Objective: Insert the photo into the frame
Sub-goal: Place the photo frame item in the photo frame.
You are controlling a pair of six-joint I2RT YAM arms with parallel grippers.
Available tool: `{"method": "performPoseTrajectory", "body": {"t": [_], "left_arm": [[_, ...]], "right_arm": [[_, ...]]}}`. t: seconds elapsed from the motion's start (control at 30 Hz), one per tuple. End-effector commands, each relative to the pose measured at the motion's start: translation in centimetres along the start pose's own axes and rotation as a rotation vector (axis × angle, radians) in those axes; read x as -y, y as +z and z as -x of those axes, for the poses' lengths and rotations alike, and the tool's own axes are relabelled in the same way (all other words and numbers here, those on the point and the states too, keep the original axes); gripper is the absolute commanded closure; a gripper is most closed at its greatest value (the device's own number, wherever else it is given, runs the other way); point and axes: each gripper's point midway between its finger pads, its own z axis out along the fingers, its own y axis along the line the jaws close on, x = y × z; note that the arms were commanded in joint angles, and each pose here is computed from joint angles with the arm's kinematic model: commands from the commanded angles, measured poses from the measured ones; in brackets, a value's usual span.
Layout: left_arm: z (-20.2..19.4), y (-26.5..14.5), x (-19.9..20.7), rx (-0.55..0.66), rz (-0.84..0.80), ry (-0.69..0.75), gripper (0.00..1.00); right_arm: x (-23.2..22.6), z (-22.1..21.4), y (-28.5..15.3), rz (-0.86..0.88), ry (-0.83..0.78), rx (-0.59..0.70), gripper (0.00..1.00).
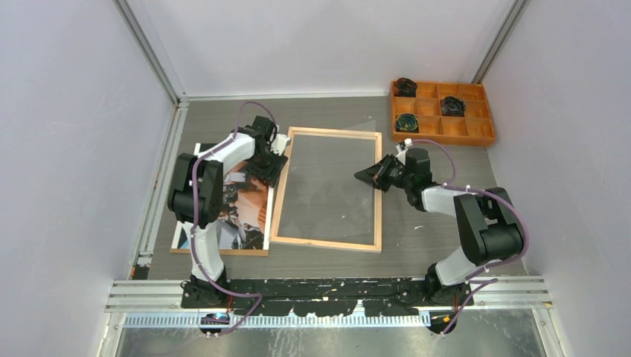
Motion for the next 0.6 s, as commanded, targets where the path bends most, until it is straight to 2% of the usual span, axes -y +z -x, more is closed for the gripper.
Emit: {"method": "performPoseTrajectory", "body": {"t": [0.0,0.4,0.57], "left_arm": [[0.4,0.4,0.2,0.013,-0.001,0.017,0.43],[0.4,0.6,0.1,0.006,0.005,0.023,0.43],[0.7,0.2,-0.1,0.015,0.010,0.023,0.43]], "right_arm": [[-4.1,1.4,0.1,0.191,-0.012,0.030,0.99],[-8.5,0.7,-1.3,0.404,-0.071,-0.020,0.99],[-9.0,0.4,-1.4,0.426,-0.083,-0.044,0.99]]}}
